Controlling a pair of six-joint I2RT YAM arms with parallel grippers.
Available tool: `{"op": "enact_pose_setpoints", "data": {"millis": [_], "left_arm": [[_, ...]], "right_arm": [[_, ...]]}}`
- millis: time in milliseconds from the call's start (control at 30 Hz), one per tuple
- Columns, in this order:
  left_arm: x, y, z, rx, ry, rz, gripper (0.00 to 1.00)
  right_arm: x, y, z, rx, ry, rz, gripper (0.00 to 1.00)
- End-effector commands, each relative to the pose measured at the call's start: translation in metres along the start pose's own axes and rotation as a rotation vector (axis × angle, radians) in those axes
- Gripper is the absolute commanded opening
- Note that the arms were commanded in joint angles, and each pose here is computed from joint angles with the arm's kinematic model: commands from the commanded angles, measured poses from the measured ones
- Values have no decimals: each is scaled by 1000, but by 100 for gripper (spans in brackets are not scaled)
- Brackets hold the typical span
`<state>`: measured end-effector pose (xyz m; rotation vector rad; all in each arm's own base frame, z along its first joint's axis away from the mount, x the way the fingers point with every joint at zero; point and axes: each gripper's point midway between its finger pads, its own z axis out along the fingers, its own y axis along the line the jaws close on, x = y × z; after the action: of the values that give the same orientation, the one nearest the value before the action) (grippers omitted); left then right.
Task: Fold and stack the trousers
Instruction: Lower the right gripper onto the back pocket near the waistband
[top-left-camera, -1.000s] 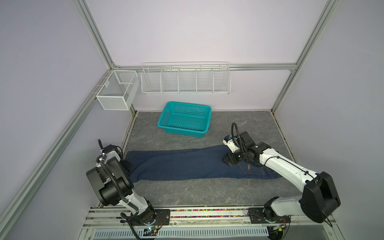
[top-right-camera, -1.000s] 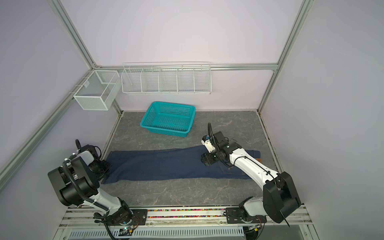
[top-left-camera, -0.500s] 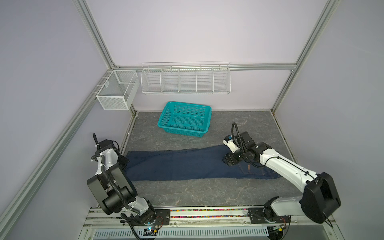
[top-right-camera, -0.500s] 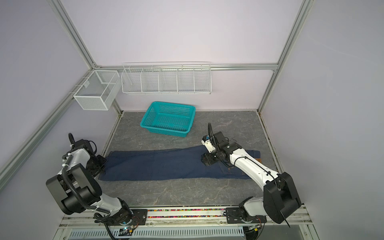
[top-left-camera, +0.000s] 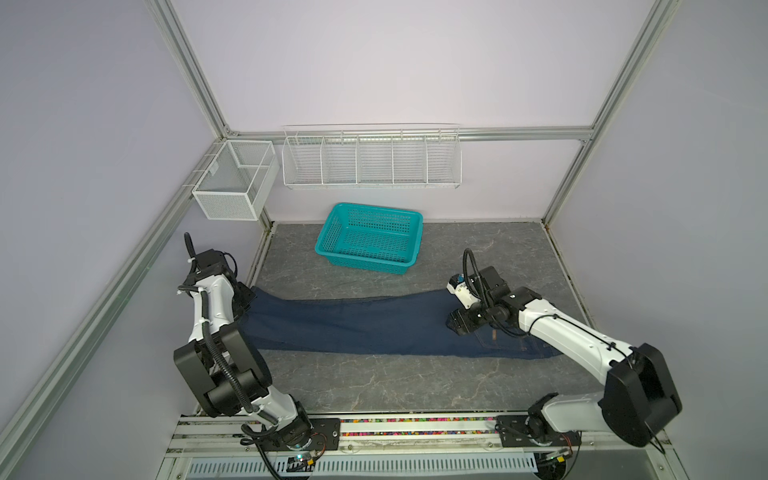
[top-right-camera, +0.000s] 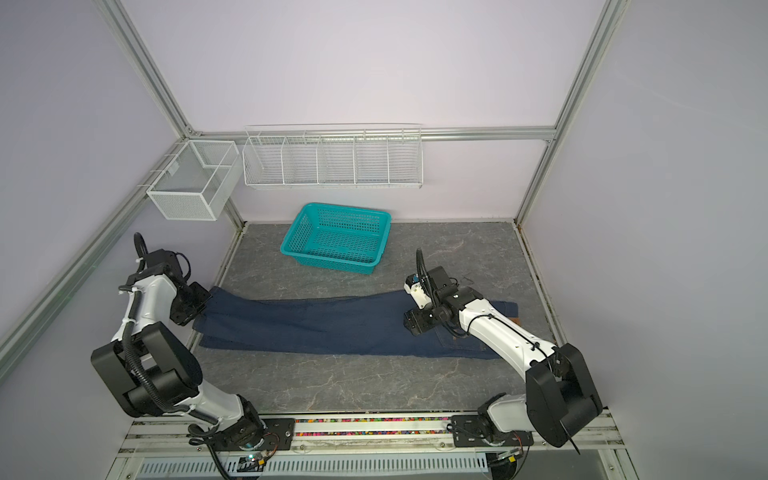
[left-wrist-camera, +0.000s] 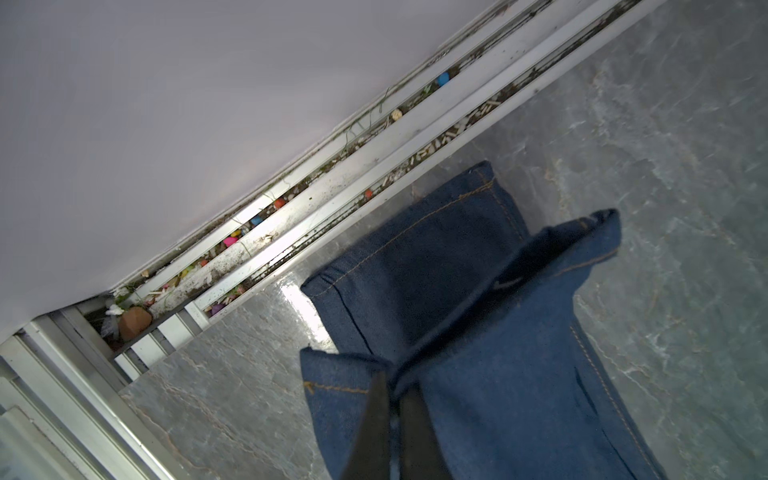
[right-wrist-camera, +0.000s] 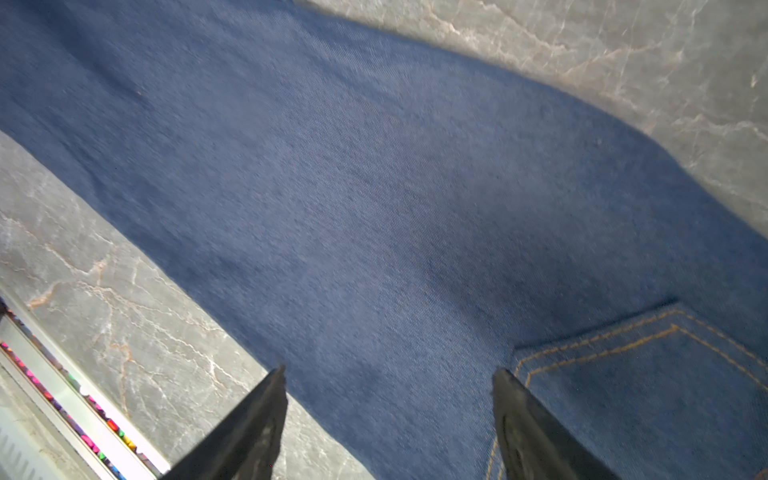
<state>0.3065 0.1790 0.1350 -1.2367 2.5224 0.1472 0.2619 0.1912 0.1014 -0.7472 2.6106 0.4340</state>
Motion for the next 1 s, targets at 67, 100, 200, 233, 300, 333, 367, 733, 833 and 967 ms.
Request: {"op": "enact_pose_setpoints", "data": {"millis": [67, 100, 200, 233, 300, 333, 367, 733, 833, 967], "left_arm": [[0, 12, 17, -84, 31, 50, 0], [0, 13, 24, -98, 34, 53, 0], [-2, 17, 43, -137, 39, 61, 0], [-4, 16, 48, -139, 35, 62, 0], [-7, 15, 57, -142, 19, 59, 0], [-7, 14, 62, -140, 19, 62, 0], [-6, 15, 67, -151, 29, 65, 0], [-4, 30, 91, -282, 60, 111, 13], [-7, 23, 90, -254, 46, 113, 19], [-11, 12, 84, -217, 35, 128, 22]], "right_arm": [[5, -3, 5, 1, -1, 8, 79], [4, -3, 5, 1, -2, 9, 79], [18, -4, 11, 1, 29, 18, 79], [19, -4, 11, 4, 31, 19, 79], [24, -5, 12, 8, 40, 27, 79], [25, -5, 13, 8, 46, 28, 79], [26, -6, 13, 9, 48, 29, 79], [24, -3, 10, -1, 23, 58, 79], [23, -3, 9, -6, 13, 72, 79], [19, 3, 7, -35, -8, 106, 79]]}}
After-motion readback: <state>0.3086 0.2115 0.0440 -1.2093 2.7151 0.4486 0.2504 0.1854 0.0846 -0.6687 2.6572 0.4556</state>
